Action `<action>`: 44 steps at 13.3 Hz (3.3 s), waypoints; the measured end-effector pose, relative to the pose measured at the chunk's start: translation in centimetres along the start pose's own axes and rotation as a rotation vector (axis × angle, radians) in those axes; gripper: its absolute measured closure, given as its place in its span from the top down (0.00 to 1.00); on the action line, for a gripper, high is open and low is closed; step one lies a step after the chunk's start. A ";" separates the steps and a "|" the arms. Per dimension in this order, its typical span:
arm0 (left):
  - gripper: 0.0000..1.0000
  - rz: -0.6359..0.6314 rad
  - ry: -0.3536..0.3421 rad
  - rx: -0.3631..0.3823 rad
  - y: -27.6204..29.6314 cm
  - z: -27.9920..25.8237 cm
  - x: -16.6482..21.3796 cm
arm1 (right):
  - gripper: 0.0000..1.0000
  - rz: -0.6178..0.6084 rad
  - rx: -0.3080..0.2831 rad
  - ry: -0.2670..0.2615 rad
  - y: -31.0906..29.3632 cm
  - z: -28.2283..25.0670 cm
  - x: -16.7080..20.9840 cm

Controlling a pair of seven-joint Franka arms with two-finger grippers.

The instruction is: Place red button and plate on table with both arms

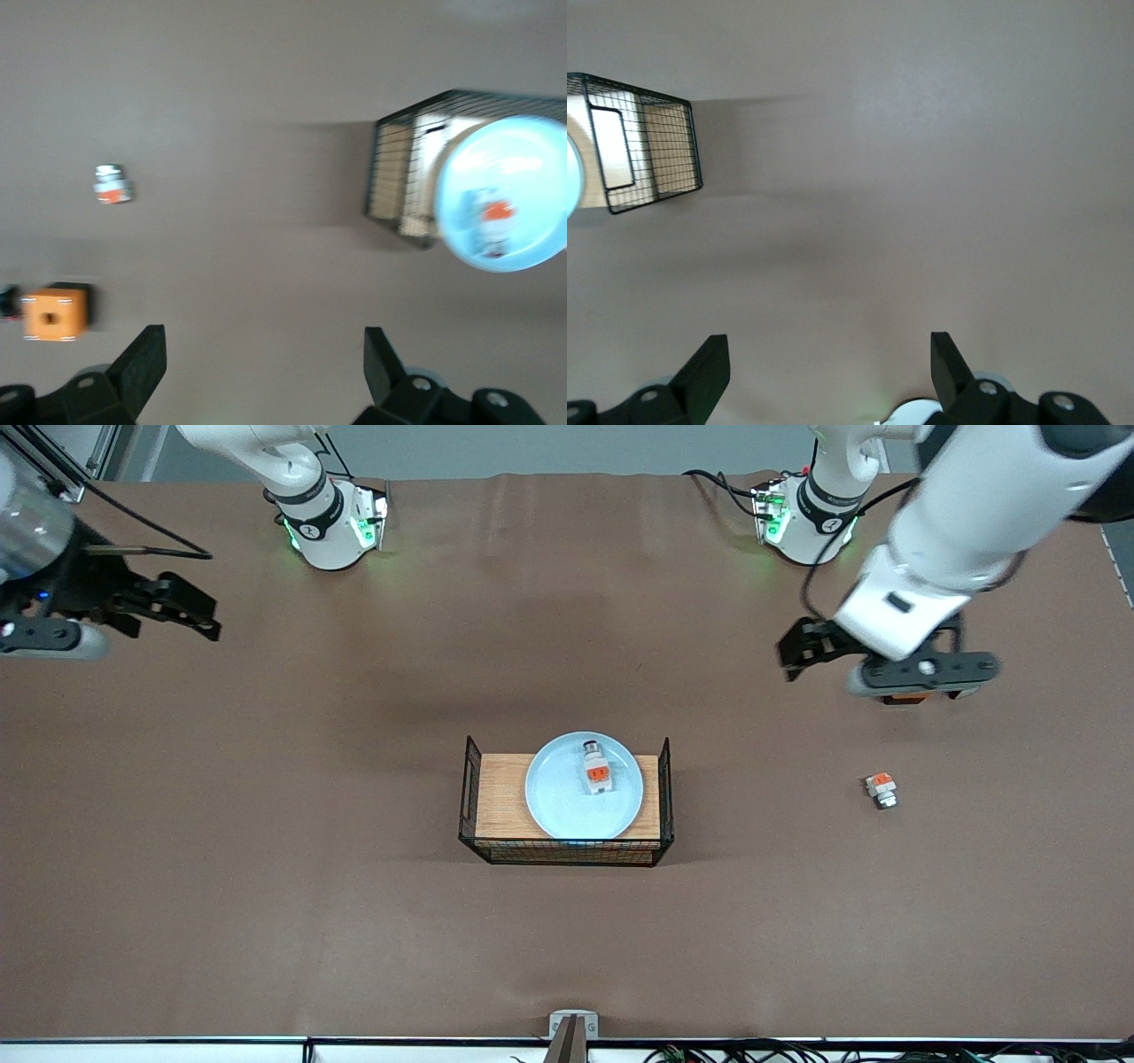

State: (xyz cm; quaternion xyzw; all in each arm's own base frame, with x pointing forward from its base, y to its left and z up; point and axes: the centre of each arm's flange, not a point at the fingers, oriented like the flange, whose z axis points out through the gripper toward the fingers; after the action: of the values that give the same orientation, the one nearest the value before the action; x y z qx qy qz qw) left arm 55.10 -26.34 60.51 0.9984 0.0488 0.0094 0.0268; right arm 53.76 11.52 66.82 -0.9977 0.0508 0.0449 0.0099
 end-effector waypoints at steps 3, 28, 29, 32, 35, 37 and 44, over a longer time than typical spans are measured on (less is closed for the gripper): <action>0.93 -0.087 0.022 -0.068 8.8 4.7 -0.7 | 1.00 0.058 -0.011 -0.012 -3.7 0.3 -1.5; 0.41 0.002 0.065 0.002 21.1 24.2 -0.8 | 1.00 0.422 -0.120 0.009 -21.3 9.4 -4.5; 0.41 -0.003 0.067 0.012 20.7 22.2 -0.8 | 1.00 0.417 -0.132 0.020 -22.5 10.2 -4.9; 0.41 -0.045 0.095 0.040 17.5 13.6 -0.5 | 1.00 0.413 -0.080 0.043 -25.5 11.2 -5.4; 0.41 -0.046 0.121 0.062 12.1 7.2 1.2 | 0.97 0.567 -0.017 0.050 -28.3 13.0 -5.4; 0.41 -0.022 0.109 0.082 6.6 4.4 3.5 | 0.97 0.717 0.023 0.067 -30.6 14.8 -5.4; 0.41 0.033 -0.099 0.174 -16.2 5.6 10.3 | 0.97 1.094 0.142 0.083 -37.4 23.9 -4.3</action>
State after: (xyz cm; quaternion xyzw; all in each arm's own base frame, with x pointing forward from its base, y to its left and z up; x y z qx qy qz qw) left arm 63.93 -9.55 54.17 0.9969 0.0315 -0.0440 -0.0579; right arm 51.24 49.77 43.99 -0.8237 0.5648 0.0004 0.0502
